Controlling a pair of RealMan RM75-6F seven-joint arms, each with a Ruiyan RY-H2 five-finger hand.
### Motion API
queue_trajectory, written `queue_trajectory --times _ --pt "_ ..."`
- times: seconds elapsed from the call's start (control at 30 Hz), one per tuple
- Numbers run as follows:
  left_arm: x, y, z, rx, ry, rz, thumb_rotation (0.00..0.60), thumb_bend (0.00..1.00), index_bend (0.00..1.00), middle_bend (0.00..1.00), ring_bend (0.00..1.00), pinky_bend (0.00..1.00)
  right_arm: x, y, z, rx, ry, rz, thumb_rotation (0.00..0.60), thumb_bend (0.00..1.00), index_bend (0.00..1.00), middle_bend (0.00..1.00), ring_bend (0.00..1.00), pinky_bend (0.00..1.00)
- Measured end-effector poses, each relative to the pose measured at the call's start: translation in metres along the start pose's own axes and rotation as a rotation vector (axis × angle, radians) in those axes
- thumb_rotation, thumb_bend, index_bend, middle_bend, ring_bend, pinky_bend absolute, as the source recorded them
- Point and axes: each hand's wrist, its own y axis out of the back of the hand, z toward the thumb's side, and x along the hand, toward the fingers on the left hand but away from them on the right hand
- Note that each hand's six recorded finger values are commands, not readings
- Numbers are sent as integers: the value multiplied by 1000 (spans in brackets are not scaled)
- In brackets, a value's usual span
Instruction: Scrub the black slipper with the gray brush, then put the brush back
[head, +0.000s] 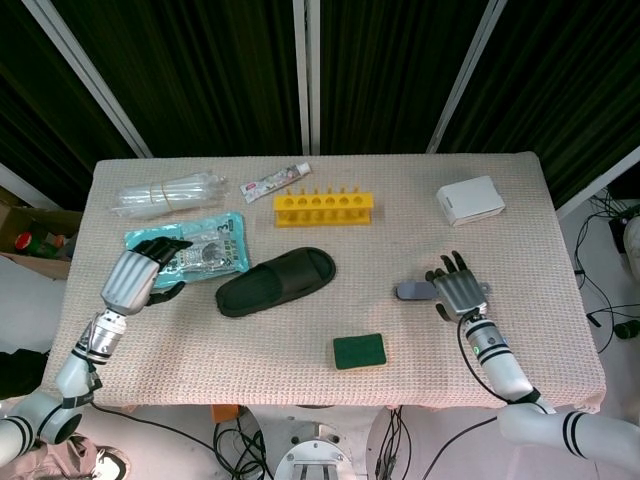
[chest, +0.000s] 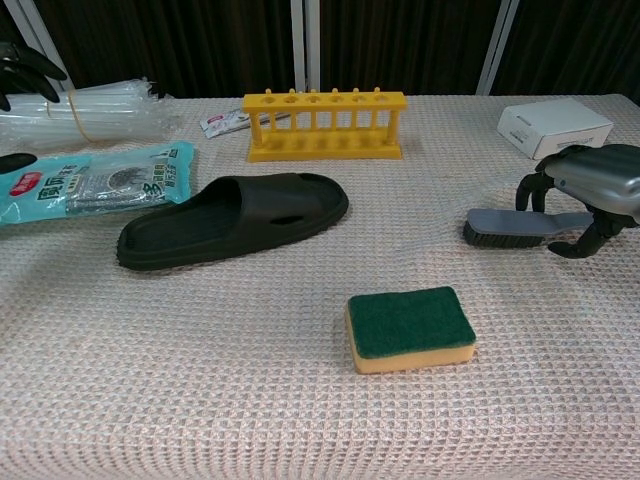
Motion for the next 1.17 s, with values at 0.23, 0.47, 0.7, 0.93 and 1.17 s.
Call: queue_trajectory --times 0.23,0.47,0.7,0.93,1.17 --pt "1 1 0 1 -1 3 600 242 220 300 264 378 3 3 0 -10 4 -4 600 238 94 217 0 0" --pt "-1 13 -2 27 2 39 600 242 219 299 257 376 15 25 -1 -17 26 -85 600 176 0 0 0 0" --pt "-19 37 -25 103 126 56 441 61 125 145 119 266 63 63 -36 -34 -31 -342 600 155 0 0 0 0" --pt "-82 58 -61 278 379 -6 247 5 111 136 105 237 139 52 -99 -150 -175 -443 600 156 0 0 0 0" --pt "-141 64 -66 276 440 -21 275 5 112 153 105 235 169 22 -130 -138 -215 -410 600 158 0 0 0 0"
